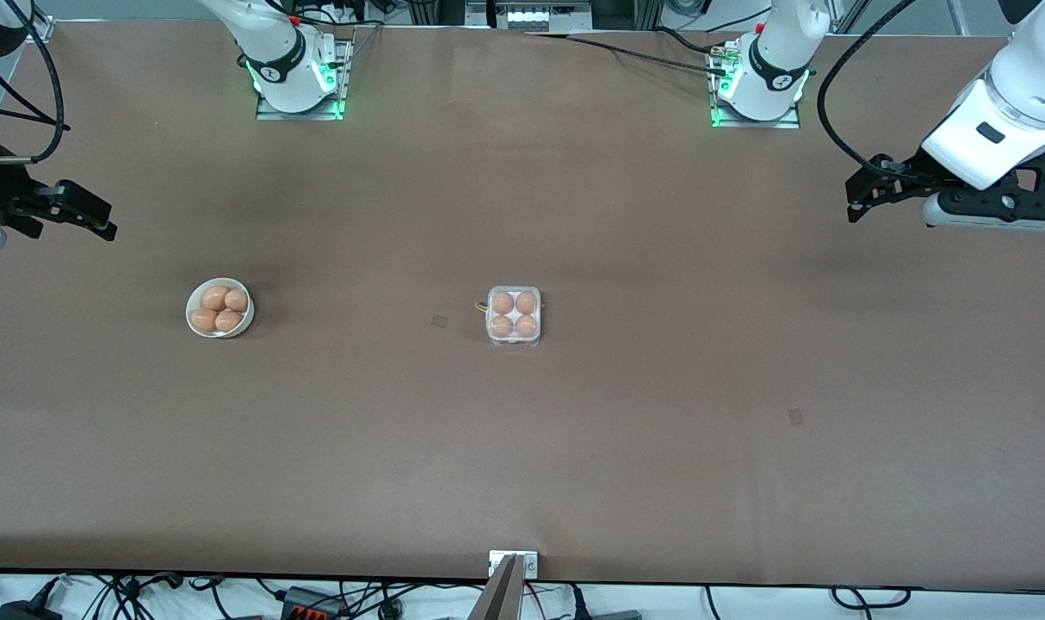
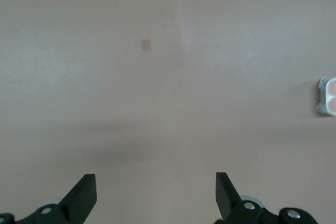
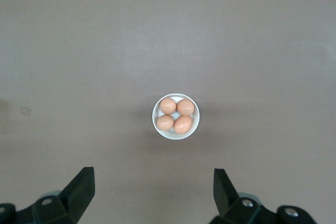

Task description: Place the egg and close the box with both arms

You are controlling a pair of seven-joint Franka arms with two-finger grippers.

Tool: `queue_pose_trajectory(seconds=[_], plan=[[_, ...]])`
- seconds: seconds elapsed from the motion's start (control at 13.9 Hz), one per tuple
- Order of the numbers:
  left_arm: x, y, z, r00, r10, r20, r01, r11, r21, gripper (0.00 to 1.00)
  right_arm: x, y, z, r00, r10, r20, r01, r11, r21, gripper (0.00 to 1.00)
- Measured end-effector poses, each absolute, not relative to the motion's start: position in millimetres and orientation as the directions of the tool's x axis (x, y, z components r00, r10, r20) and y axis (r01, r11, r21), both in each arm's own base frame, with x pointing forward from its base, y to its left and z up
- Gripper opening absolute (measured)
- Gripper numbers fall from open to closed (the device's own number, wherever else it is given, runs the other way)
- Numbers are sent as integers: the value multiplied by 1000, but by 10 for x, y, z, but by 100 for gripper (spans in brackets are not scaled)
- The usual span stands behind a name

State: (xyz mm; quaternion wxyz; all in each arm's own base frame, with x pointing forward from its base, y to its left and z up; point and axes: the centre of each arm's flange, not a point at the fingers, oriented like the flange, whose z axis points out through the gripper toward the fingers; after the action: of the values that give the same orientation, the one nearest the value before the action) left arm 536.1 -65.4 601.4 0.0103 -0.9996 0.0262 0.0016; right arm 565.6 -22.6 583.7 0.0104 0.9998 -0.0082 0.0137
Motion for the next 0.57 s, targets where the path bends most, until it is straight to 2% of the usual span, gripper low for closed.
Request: queue_pose_trajectory(seconds=[0.57], plan=[[5350,-630,6069,999,-49,-9,-49,-999,-20,100,5641,-224,5824,1000,-16,14,-16,-1000,20,100]])
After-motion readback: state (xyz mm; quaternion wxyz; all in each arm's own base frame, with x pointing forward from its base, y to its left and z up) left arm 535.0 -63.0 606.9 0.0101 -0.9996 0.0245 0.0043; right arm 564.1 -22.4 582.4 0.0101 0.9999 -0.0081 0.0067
